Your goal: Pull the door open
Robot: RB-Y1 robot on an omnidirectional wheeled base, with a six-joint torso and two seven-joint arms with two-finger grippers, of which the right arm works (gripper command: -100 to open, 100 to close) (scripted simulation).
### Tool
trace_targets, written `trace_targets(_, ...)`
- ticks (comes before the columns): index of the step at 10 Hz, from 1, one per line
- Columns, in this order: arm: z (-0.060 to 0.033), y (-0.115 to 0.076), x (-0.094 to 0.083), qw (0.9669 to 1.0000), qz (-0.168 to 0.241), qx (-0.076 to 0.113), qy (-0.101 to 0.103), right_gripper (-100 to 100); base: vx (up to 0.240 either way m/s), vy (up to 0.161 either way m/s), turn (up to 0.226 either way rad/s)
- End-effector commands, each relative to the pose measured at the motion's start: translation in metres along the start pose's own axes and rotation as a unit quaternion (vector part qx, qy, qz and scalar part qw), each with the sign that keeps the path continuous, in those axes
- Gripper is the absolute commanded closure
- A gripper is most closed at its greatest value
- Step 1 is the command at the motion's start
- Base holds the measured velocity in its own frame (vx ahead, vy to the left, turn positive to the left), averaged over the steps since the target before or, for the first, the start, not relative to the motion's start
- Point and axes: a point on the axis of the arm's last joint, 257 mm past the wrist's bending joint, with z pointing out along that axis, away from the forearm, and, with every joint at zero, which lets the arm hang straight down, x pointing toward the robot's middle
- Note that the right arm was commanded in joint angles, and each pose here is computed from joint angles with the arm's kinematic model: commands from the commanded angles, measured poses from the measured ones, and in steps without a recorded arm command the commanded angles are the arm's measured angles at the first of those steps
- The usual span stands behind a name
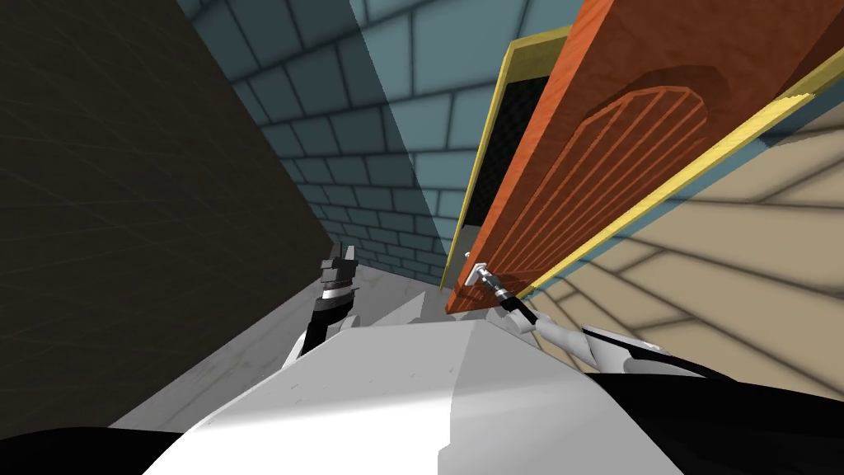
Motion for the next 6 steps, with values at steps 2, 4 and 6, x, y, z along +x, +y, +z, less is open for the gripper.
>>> trace_targets(2,-0.0123,0.0155,0.0019,1.0,0.001,-0.005,0.0,100,-0.181,-0.027,0.158)
trace_targets(4,-0.0139,0.0118,0.0,1.0,0.0,-0.001,-0.002,100,-0.104,-0.031,0.089)
trace_targets(6,-0.0174,0.0116,0.0004,1.0,0.0,0.003,-0.001,100,-0.201,-0.093,0.167)
